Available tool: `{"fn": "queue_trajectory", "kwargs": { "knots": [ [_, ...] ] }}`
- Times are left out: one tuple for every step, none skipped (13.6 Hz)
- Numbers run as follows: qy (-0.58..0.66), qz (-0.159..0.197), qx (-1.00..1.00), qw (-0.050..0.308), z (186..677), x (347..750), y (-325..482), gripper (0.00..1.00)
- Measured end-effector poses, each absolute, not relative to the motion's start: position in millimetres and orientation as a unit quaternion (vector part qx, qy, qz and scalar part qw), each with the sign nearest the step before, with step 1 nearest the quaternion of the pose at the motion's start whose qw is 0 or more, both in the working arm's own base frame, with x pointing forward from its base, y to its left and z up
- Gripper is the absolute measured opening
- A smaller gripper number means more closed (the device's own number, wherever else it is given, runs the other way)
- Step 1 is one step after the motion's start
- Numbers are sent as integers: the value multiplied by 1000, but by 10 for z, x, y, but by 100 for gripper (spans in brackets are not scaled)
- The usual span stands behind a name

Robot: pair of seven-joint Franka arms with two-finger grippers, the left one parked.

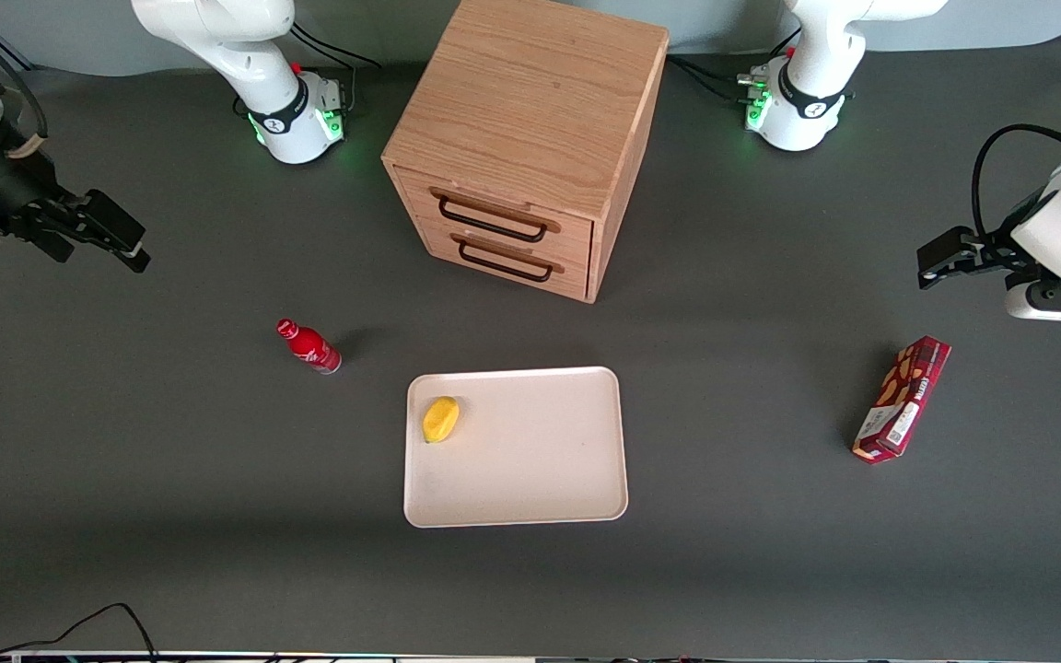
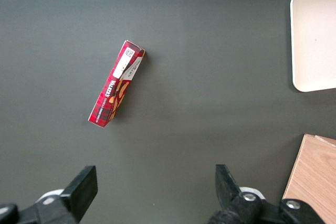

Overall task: Place coke bottle on tray
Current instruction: 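Move the right gripper down over the red Coca-Cola bottle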

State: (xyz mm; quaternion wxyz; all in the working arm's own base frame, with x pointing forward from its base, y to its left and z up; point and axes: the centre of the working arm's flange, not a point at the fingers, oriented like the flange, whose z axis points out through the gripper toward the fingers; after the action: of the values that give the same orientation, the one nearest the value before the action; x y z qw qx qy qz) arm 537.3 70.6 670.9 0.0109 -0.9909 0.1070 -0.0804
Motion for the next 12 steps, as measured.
{"fn": "queue_trajectory", "kwargs": {
  "knots": [
    [108,-81,-991,11,6721,5387,690,100],
    [107,-78,-991,11,6734,5383,702,100],
    [105,-76,-992,11,6747,5374,722,100],
    [104,-75,-992,10,6757,5367,735,100],
    [102,-74,-992,10,6759,5362,747,100],
    [102,-72,-992,10,6751,5360,755,100],
    [101,-68,-993,9,6725,5365,760,100],
    [101,-60,-993,8,6663,5378,762,100],
    [101,-50,-994,6,6560,5404,764,100],
    [101,-37,-994,4,6424,5438,764,100],
    [100,-25,-995,2,6260,5487,766,100],
    [100,-17,-995,2,6077,5548,771,100]
  ]
}}
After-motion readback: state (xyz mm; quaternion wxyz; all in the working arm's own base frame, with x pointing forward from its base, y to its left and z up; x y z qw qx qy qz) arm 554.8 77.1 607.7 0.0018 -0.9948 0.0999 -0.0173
